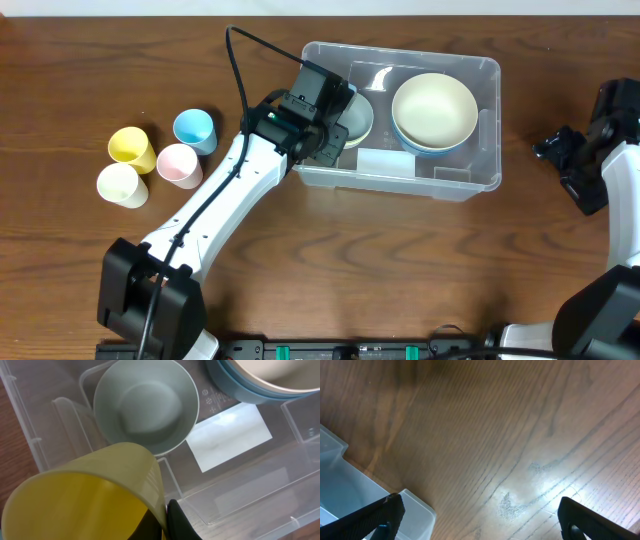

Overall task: Pack container
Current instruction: 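Lift the yellow cup and carry it over the bin, then lower the yellow cup into the bin's left side and open the left gripper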

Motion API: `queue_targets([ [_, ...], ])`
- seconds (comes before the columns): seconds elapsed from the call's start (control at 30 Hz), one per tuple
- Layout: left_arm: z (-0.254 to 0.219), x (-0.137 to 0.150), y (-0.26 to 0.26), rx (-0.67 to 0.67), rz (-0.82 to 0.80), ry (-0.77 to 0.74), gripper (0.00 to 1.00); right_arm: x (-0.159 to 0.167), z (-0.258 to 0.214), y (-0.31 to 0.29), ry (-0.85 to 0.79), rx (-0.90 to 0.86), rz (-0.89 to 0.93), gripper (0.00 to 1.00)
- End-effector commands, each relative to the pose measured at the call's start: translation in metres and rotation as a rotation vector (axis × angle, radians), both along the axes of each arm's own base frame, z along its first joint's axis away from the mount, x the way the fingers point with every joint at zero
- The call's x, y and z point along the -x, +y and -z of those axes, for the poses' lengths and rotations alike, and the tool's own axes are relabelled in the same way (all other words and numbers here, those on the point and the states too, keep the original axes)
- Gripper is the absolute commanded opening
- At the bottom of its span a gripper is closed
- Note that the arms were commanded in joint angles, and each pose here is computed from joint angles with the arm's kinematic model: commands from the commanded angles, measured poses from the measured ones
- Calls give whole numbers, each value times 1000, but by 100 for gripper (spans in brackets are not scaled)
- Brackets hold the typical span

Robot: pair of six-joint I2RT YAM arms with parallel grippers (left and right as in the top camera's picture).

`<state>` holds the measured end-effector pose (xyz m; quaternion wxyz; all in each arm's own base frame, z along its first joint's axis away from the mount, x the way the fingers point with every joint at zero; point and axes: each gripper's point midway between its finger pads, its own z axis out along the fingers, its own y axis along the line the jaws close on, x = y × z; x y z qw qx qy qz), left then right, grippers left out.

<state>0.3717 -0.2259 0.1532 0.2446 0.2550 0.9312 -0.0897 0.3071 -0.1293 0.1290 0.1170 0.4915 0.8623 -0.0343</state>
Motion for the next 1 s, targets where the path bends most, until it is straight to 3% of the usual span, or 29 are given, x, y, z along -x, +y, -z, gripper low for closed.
queue_targets([
  [0.0,2,1,4,-20,8,4,6,2,1,-2,3,4,18,99],
  [0.8,15,14,12,-56,8,68,7,1,1,-2,2,4,18,99],
  [0.9,14,13,11,-53,8,62,21,2,1,-2,3,4,18,99],
  [0.97,13,11,10,-48,8,53,22,2,1,-2,3,4,18,99],
])
